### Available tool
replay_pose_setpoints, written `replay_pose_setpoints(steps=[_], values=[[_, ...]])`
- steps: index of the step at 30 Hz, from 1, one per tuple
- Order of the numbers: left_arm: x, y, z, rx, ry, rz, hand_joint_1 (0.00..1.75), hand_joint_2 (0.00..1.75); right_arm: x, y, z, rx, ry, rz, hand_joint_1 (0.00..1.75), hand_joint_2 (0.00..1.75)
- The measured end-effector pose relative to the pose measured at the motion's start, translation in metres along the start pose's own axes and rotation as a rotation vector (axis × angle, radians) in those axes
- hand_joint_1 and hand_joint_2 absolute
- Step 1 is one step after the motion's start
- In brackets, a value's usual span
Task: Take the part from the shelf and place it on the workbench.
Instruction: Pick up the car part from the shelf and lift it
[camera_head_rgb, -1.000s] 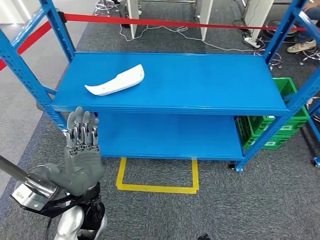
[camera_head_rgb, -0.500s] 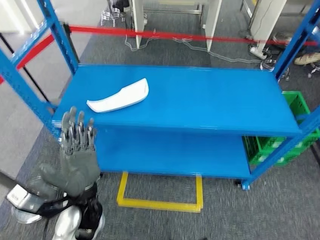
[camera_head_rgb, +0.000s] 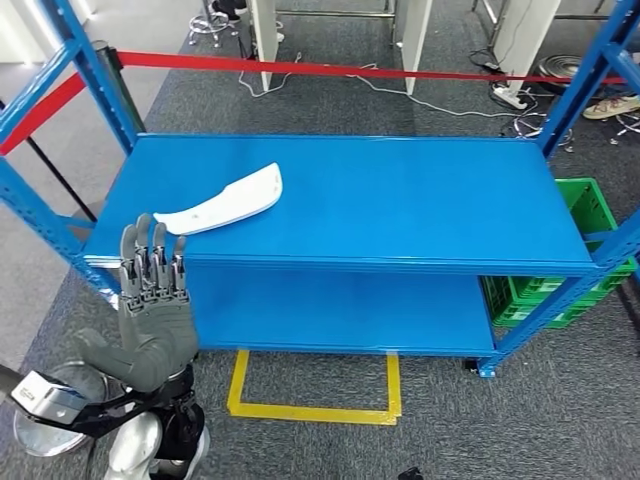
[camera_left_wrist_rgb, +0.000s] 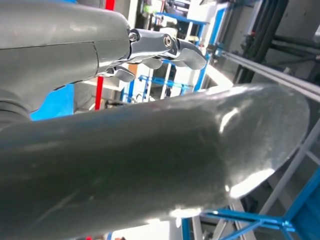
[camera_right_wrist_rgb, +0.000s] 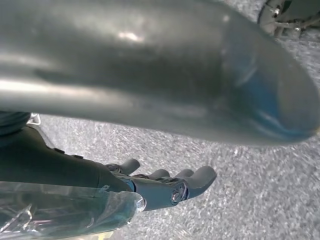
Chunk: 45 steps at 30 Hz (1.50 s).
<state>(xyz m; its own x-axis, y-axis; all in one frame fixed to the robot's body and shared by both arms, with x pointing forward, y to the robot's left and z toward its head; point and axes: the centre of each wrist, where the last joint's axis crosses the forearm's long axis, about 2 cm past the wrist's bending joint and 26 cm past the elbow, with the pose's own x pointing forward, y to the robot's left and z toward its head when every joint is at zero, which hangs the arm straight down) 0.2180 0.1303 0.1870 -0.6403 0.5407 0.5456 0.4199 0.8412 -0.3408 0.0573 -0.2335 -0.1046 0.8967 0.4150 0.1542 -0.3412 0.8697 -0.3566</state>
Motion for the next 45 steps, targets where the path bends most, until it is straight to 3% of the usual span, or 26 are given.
replay_pose_setpoints(steps=[45], values=[[-0.0025, -0.0019, 0.0012, 0.024, 0.021, 0.061, 0.0, 0.0, 0.0012, 0.001, 0.0004, 0.006, 0.012, -0.016, 0.0, 0.0]])
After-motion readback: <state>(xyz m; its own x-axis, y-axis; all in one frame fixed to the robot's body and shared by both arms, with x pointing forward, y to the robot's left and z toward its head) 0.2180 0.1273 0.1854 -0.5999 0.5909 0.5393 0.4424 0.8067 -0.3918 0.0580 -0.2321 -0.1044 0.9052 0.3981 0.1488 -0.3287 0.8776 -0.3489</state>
